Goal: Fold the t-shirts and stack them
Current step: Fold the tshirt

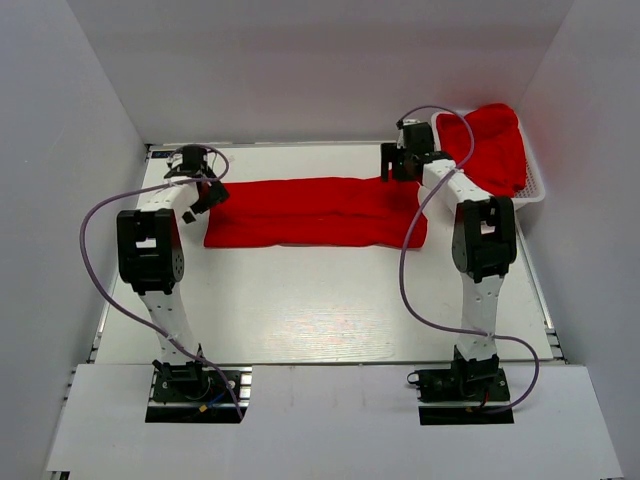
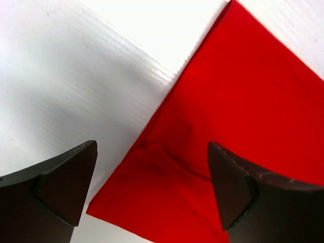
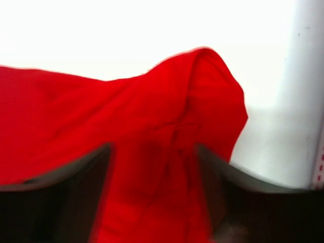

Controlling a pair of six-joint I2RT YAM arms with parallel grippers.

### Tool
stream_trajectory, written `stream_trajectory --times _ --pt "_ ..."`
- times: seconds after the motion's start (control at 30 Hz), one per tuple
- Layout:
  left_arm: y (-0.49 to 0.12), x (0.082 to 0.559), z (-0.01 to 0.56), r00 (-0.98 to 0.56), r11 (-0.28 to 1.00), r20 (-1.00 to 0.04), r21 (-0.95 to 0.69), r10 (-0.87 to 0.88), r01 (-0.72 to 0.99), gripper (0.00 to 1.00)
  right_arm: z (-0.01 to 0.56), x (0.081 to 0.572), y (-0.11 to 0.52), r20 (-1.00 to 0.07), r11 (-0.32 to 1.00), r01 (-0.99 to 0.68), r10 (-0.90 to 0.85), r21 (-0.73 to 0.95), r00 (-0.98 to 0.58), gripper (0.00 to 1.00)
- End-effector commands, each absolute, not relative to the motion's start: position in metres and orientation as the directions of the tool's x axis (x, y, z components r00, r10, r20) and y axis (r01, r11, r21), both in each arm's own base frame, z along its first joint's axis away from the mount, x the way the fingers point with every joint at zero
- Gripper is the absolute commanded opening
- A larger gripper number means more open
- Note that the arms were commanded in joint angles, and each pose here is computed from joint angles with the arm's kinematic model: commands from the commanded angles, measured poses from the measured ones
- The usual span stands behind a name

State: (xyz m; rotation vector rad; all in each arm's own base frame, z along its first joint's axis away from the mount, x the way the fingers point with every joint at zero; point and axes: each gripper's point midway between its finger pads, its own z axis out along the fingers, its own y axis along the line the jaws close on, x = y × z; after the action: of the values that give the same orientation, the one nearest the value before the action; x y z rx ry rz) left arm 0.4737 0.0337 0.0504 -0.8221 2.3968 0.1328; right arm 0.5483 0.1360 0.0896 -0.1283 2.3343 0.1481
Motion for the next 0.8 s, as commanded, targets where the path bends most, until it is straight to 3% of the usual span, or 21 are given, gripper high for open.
stream_trajectory --times 0.0,0.07,0.23,0.33,0.37,0.43,0.47,0.57,0.77 --pt "0.040 0.479 0.084 -0.612 0.809 -0.603 -0.098 -0.512 -0.580 1.00 0.136 0.560 0.145 -0.779 0.974 -0.214 -0.079 0.073 -0.622 0.81" --pt "0.044 0.482 0.097 -0.605 0.811 -0.621 -0.086 -0.497 -0.578 1.00 0.148 0.553 0.143 -0.772 0.975 -0.209 -0.078 0.073 -0.631 0.90" --pt "0.034 0.496 0.129 -0.627 0.864 -0.657 -0.076 -0.419 -0.498 1.00 0.163 0.504 0.152 -0.727 0.958 -0.231 -0.039 0.167 -0.686 0.90" --pt "0.010 0.505 0.122 -0.683 0.913 -0.625 -0.130 -0.379 -0.387 1.00 0.164 0.473 0.162 -0.691 0.938 -0.239 0.000 0.251 -0.723 0.90" --pt "0.005 0.509 0.116 -0.697 0.924 -0.619 -0.142 -0.362 -0.355 1.00 0.135 0.449 0.165 -0.625 0.926 -0.241 -0.007 0.291 -0.781 0.90" --pt "-0.007 0.514 0.110 -0.714 0.934 -0.605 -0.188 -0.353 -0.303 1.00 0.145 0.439 0.172 -0.641 0.913 -0.241 0.028 0.330 -0.767 0.90" --pt "-0.010 0.517 0.098 -0.721 0.935 -0.596 -0.199 -0.353 -0.294 1.00 0.122 0.419 0.171 -0.593 0.913 -0.226 0.023 0.341 -0.805 0.90" --pt "-0.033 0.520 0.078 -0.753 0.935 -0.557 -0.249 -0.351 -0.252 1.00 0.102 0.404 0.169 -0.552 0.918 -0.189 0.039 0.349 -0.833 0.90" --pt "-0.038 0.498 0.019 -0.820 0.934 -0.448 -0.197 -0.356 -0.298 1.00 0.067 0.404 0.170 -0.486 0.924 -0.134 0.062 0.359 -0.872 0.90"
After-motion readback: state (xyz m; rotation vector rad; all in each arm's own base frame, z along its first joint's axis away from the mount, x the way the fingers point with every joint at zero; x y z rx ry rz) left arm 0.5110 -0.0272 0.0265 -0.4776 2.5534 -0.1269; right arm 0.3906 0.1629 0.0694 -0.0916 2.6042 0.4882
